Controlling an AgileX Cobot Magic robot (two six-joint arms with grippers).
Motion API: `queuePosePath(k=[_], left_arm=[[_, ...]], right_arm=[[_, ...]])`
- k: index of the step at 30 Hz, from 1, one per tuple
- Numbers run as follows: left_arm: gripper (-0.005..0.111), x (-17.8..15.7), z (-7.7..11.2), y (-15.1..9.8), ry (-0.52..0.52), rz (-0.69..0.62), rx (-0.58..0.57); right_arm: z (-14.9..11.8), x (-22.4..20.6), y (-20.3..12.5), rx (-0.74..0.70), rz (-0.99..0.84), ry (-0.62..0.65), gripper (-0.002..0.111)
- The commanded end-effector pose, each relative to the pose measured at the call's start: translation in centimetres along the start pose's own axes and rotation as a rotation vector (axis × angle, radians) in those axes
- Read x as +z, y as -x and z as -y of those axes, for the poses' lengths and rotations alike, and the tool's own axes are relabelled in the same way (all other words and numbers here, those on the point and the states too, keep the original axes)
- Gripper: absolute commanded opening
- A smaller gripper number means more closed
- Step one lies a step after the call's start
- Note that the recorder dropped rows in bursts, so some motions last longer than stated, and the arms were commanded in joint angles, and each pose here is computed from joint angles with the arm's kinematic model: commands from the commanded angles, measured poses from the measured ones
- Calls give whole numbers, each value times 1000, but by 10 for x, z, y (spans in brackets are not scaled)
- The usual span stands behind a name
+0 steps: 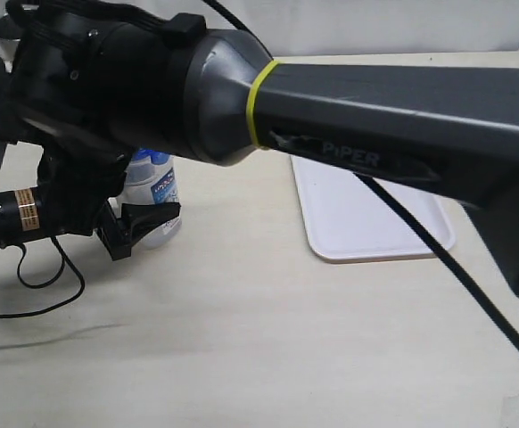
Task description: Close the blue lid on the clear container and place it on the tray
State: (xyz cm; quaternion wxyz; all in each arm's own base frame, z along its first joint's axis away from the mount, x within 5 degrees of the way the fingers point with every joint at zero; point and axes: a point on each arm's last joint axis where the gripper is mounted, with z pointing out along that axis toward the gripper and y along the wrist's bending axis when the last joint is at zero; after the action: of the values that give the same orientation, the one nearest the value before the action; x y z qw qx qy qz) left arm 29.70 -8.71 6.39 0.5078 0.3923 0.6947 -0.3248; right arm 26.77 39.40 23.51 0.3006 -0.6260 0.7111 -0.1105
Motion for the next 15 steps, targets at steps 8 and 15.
queuePosePath(k=[8,15], left_arm=[[0,1,4,1,-17,4,-2],[0,1,4,1,-20,4,-1]], right_arm=[[-19,34,-29,-69,-270,49,44],[-18,34,-24,-79,-220,47,44]])
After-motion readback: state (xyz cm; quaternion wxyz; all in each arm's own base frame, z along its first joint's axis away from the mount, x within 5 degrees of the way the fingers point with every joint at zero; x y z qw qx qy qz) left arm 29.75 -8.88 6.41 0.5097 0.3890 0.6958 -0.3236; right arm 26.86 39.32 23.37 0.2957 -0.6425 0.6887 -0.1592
